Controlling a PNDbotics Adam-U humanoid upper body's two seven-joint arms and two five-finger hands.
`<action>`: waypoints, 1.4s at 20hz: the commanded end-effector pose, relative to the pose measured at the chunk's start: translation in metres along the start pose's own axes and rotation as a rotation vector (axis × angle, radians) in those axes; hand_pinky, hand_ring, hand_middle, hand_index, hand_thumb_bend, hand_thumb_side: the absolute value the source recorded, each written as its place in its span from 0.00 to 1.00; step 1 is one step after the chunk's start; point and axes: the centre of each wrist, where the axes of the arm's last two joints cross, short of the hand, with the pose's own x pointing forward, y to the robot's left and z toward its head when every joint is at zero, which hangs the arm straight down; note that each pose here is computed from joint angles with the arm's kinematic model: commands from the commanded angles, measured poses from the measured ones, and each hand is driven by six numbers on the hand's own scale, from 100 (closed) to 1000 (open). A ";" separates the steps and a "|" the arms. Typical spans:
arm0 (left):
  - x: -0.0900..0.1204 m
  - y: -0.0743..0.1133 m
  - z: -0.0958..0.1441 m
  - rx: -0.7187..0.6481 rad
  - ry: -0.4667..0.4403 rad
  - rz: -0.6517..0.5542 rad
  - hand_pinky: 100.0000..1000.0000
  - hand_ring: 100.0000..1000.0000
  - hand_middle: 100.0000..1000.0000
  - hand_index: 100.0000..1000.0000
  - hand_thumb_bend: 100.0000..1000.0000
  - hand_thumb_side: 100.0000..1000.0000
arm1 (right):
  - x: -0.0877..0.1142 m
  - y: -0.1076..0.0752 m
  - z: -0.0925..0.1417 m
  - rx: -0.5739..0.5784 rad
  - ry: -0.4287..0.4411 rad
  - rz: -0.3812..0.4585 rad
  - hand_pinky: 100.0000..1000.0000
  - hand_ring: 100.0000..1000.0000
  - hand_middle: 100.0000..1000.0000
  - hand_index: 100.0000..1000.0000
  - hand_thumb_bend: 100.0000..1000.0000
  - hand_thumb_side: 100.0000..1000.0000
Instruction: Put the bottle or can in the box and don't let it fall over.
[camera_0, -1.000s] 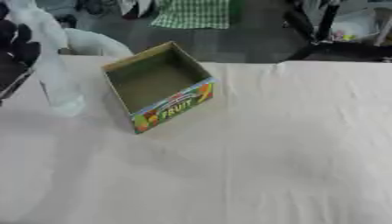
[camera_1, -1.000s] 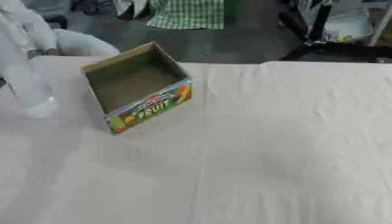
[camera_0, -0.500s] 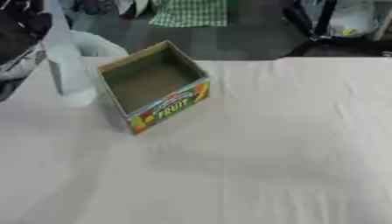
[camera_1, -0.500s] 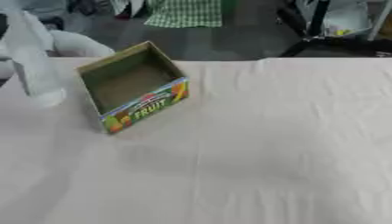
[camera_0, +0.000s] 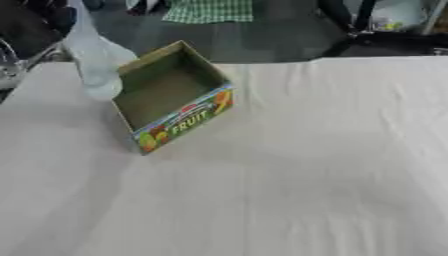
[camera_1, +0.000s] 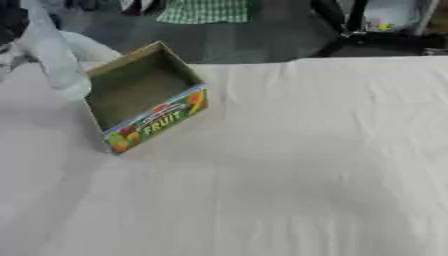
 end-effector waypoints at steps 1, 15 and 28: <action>0.009 -0.005 -0.007 -0.020 -0.020 -0.003 0.00 0.23 0.14 0.79 0.17 1.00 | 0.013 0.001 -0.008 0.028 -0.048 0.015 0.85 0.98 1.00 1.00 0.00 0.66; -0.002 0.013 -0.034 0.021 0.003 -0.008 0.00 0.15 0.13 0.74 0.17 1.00 | 0.020 0.007 -0.015 0.046 -0.077 -0.001 0.86 0.98 1.00 1.00 0.00 0.67; -0.023 0.037 -0.042 0.098 0.087 -0.001 0.00 0.00 0.12 0.79 0.19 1.00 | 0.019 0.006 -0.014 0.043 -0.076 -0.002 0.86 0.98 1.00 1.00 0.00 0.67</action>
